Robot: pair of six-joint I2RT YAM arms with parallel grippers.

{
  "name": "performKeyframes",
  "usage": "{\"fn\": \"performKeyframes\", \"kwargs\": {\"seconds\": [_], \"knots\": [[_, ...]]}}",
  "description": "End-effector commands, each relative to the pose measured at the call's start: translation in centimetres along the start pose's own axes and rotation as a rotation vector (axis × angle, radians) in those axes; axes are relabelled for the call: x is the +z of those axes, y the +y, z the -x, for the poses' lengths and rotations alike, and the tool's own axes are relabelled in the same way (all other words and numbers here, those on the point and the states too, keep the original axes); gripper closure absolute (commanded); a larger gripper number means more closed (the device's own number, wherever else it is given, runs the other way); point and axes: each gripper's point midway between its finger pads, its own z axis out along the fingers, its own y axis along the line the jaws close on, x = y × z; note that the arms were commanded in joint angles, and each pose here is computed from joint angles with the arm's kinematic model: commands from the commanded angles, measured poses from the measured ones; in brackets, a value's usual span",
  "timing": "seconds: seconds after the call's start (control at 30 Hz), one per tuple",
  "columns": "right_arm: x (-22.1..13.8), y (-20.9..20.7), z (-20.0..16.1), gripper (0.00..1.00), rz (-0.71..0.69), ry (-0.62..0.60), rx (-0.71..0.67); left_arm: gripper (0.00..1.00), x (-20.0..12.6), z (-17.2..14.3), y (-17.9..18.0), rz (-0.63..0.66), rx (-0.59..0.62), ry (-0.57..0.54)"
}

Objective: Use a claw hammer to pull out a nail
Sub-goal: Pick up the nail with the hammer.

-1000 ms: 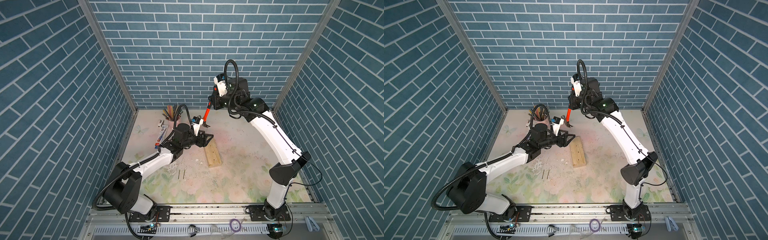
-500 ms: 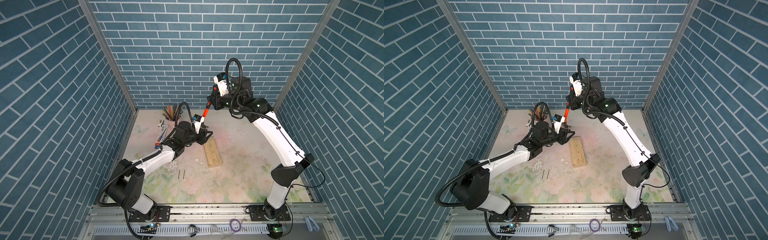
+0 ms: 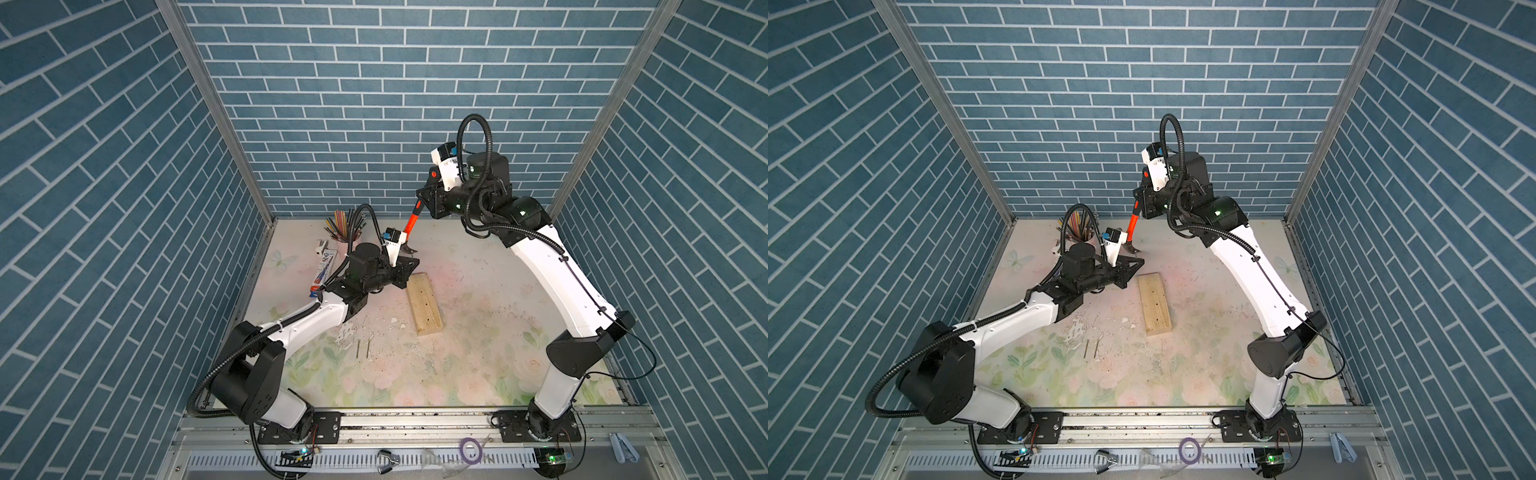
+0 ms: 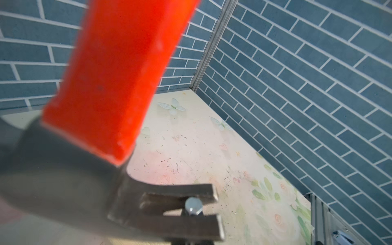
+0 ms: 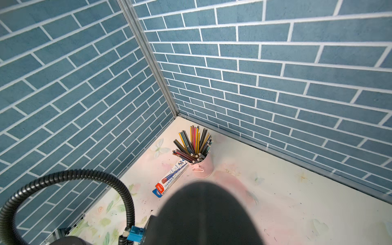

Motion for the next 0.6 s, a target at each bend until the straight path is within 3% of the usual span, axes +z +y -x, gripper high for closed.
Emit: {"fn": "performKeyframes", "kwargs": {"seconds": [0.0,0.57], "knots": [[-3.5,1.6,4.3,1.0,0.044,-0.154,-0.013,1.0,-0.7,0.7,0.1,0.013,0.004,-0.03],[-1.4,0.5,3.4,1.0,0.016,-0.183,0.062,1.0,-1.2,3.2,-5.8,-0.134,0.092,-0.053]]}}
